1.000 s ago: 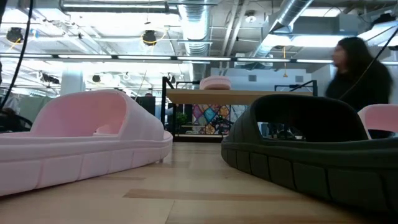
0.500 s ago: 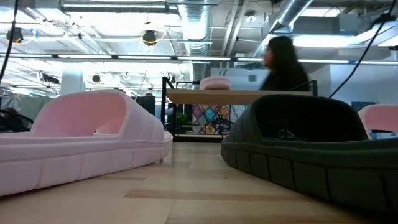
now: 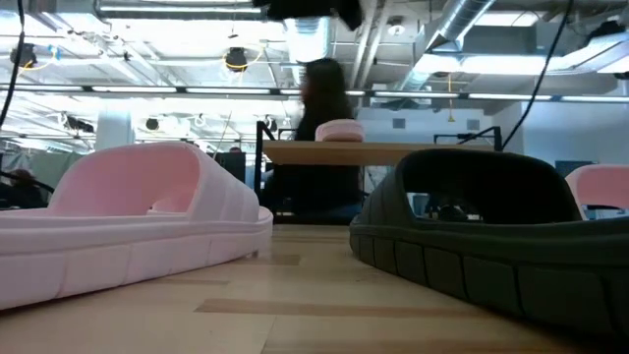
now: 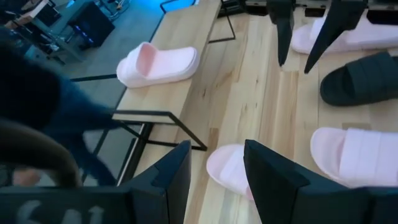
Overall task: Pick and place slides into the shelf
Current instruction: Put the top pink slide on the shelf
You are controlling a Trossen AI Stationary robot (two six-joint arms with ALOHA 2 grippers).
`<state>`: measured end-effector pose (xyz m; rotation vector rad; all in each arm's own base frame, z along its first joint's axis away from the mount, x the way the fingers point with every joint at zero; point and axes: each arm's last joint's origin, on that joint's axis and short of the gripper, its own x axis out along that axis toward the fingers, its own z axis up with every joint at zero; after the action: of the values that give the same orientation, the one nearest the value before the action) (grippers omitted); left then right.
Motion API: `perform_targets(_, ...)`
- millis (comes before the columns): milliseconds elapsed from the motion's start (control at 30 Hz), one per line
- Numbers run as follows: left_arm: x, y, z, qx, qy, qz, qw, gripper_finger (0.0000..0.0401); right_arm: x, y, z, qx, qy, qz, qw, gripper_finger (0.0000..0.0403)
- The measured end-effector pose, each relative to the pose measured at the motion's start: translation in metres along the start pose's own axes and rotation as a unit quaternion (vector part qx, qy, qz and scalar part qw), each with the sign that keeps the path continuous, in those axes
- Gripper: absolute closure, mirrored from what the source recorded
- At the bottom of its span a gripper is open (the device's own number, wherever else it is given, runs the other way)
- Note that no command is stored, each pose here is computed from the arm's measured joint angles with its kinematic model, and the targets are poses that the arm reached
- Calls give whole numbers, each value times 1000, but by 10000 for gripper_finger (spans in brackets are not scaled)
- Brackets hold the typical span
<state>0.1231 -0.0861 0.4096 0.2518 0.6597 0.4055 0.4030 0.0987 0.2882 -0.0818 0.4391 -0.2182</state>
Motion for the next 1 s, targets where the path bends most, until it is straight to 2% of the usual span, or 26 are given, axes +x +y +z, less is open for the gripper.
perform_targets(300,6,-4,-30,17,19,-18,1000,262,60,21,-13,-12,32,-15,999,275)
perform_targets(567,0,3,-39,6,8,-41,999,262,110,41,-43,-37,84,-39,995,275)
perform_targets(667,-2,7,-40,-5,4,-48,999,262,122,44,-50,-38,98,-70,992,275)
perform_targets(1000,-4,10,-41,-15,-3,-52,999,262,139,31,-57,-49,136,-92,985,275)
